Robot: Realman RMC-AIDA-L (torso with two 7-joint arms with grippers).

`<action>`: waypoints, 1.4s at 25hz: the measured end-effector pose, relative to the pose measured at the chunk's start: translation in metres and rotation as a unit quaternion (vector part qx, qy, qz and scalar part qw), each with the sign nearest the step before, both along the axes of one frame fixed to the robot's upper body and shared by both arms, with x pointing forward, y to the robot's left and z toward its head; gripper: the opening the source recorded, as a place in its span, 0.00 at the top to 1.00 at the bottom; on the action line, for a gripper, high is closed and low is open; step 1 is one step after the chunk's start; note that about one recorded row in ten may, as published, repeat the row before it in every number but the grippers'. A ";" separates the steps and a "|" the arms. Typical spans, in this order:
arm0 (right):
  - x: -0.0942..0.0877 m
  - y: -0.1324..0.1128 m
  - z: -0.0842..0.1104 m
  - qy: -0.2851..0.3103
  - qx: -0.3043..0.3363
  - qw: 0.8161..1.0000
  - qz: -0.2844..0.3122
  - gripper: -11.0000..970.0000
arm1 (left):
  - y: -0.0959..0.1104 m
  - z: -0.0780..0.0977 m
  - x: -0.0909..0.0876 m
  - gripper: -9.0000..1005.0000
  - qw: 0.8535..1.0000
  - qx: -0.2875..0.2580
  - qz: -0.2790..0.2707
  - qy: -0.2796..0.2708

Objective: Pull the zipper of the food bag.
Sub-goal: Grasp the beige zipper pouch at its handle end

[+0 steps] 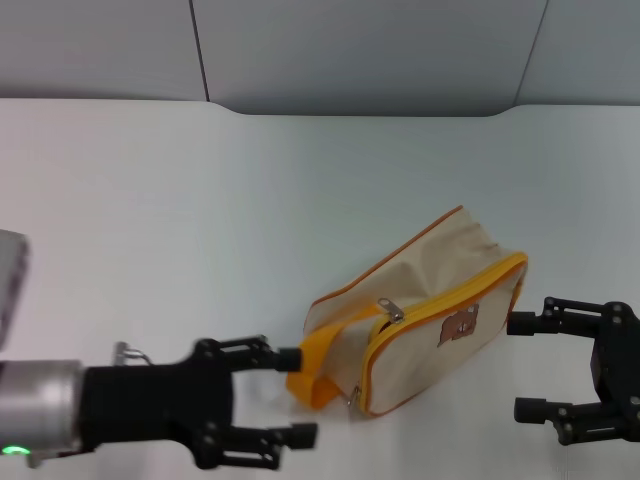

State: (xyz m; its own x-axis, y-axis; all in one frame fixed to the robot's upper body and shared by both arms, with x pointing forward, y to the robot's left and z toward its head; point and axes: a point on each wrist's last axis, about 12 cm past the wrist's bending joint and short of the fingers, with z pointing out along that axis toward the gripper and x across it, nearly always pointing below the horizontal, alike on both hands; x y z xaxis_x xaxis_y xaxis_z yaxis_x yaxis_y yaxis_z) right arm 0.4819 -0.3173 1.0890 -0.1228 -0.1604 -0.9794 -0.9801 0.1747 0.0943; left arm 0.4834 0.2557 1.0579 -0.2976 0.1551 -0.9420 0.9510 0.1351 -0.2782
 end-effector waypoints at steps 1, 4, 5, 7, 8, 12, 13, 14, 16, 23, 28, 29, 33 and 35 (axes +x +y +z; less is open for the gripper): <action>0.000 0.000 0.000 0.000 0.000 1.000 -0.001 0.15 | -0.007 -0.003 0.000 0.18 1.000 0.006 -0.007 0.002; 0.000 -0.001 0.000 0.000 0.001 1.000 -0.003 0.15 | -0.022 -0.011 0.001 0.18 1.000 0.013 -0.016 0.011; 0.000 -0.001 0.000 0.000 0.001 1.000 -0.003 0.15 | -0.025 -0.013 0.001 0.18 1.000 0.013 -0.016 0.013; -0.001 -0.001 0.000 0.000 0.001 1.000 -0.004 0.15 | -0.031 -0.019 0.003 0.18 1.000 0.017 -0.009 0.016; -0.001 -0.001 0.000 0.000 0.000 1.000 -0.004 0.15 | -0.033 -0.021 0.004 0.18 1.000 0.021 -0.005 0.016; 0.000 -0.001 0.000 -0.001 0.001 1.000 -0.003 0.15 | -0.040 -0.028 0.011 0.19 0.999 0.037 0.019 0.011; 0.001 0.000 0.000 -0.001 0.001 1.000 -0.003 0.15 | -0.041 -0.029 0.014 0.19 0.999 0.039 0.029 0.008; 0.000 -0.001 0.001 -0.001 0.001 1.000 -0.003 0.15 | -0.042 -0.030 0.016 0.19 0.998 0.040 0.038 0.004; 0.001 -0.001 0.001 -0.002 0.001 1.000 -0.004 0.15 | -0.042 -0.031 0.021 0.19 0.997 0.045 0.059 -0.002; 0.002 -0.002 0.002 -0.005 0.006 1.000 -0.012 0.15 | -0.049 -0.028 0.032 0.23 0.995 0.032 0.090 -0.025; 0.002 -0.002 0.002 -0.007 0.011 1.000 -0.018 0.15 | -0.049 -0.029 0.041 0.26 0.991 0.038 0.126 -0.036; 0.001 -0.002 0.002 -0.008 0.011 1.000 -0.020 0.15 | -0.050 -0.029 0.042 0.26 0.990 0.040 0.127 -0.040; 0.000 -0.003 0.002 -0.008 0.017 0.999 -0.027 0.15 | -0.050 -0.029 0.046 0.29 0.989 0.044 0.135 -0.051; 0.000 -0.004 0.002 -0.009 0.021 0.999 -0.030 0.15 | -0.051 -0.028 0.050 0.30 0.987 0.047 0.143 -0.051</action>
State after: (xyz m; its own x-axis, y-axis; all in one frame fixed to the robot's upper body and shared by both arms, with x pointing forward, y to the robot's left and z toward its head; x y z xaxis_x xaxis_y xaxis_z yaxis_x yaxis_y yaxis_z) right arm 0.4819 -0.3213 1.0913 -0.1125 -0.1122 -0.9873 -0.9698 0.2286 0.0845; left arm 0.5334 0.2043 1.0296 -0.2464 0.1663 -0.9548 0.8923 0.4234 -0.1565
